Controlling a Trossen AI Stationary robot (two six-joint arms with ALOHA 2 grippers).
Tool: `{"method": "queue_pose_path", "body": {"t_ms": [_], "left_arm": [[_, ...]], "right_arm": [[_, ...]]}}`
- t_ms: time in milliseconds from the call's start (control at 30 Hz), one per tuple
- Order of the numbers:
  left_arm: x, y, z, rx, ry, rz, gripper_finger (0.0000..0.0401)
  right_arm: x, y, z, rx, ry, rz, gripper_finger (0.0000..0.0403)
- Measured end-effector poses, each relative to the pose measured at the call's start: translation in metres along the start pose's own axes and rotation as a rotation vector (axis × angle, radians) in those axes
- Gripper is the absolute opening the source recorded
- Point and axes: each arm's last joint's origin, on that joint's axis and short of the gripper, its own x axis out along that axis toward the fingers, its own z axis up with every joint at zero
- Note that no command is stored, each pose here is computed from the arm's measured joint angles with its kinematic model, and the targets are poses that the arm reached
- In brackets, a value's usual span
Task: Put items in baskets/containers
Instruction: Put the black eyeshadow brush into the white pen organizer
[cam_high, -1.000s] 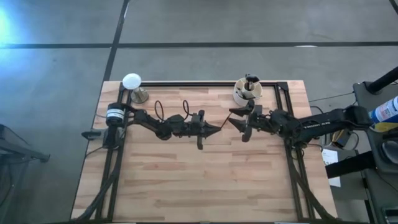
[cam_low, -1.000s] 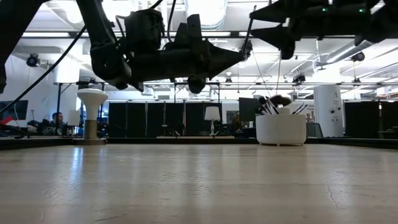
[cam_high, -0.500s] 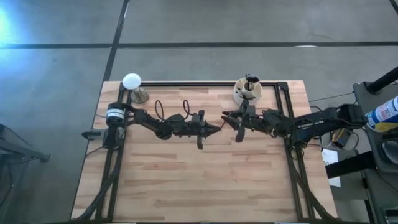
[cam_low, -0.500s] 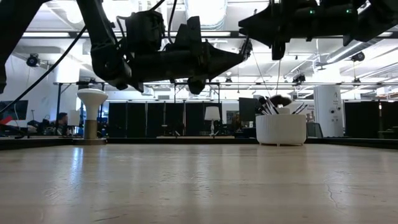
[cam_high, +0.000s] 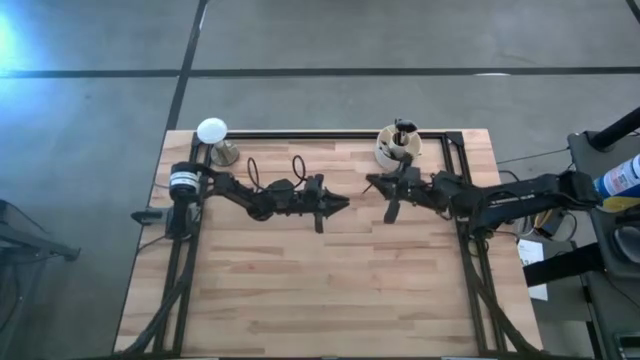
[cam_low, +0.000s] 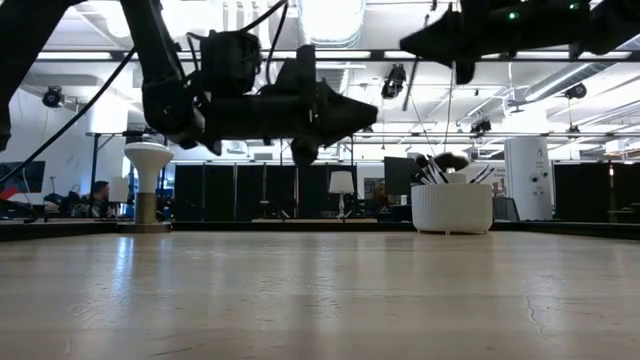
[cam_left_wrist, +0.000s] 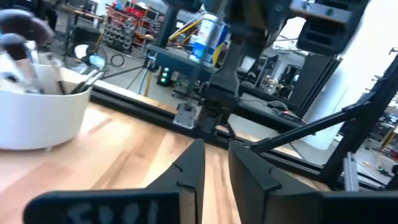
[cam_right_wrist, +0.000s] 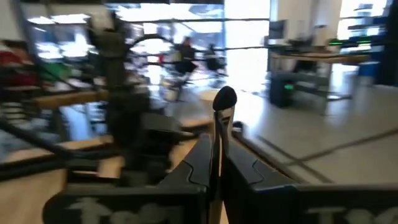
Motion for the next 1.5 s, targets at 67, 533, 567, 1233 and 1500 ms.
{"method": "queue_pose_path", "body": {"t_ms": [67,533,567,1233,1500], "left_arm": [[-0.005,0.003,-0.001,0.002,0.009,0.012,0.0070],[-0.017,0.005,-0.007,0.051,0.039,0.030,0.0073],[-0.017,0.005,-0.007,0.053,0.038,0.029,0.0073],[-0.017,0.005,-0.007,0.076,0.040,0.029,0.0074],[-0.018,0.006,-0.008,0.060,0.043,0.033,0.0074]], "right_arm": [[-0.006,-0.008,0.004,-0.038,0.019,-0.069,0.0012],[-0.028,-0.082,-0.006,-0.177,0.173,-0.470,0.0011],[-0.028,-0.087,-0.007,-0.184,0.181,-0.492,0.0011],[-0.007,-0.169,-0.031,-0.125,0.173,-0.627,0.0011],[0.009,-0.179,-0.040,-0.072,0.227,-0.638,0.0019]]}}
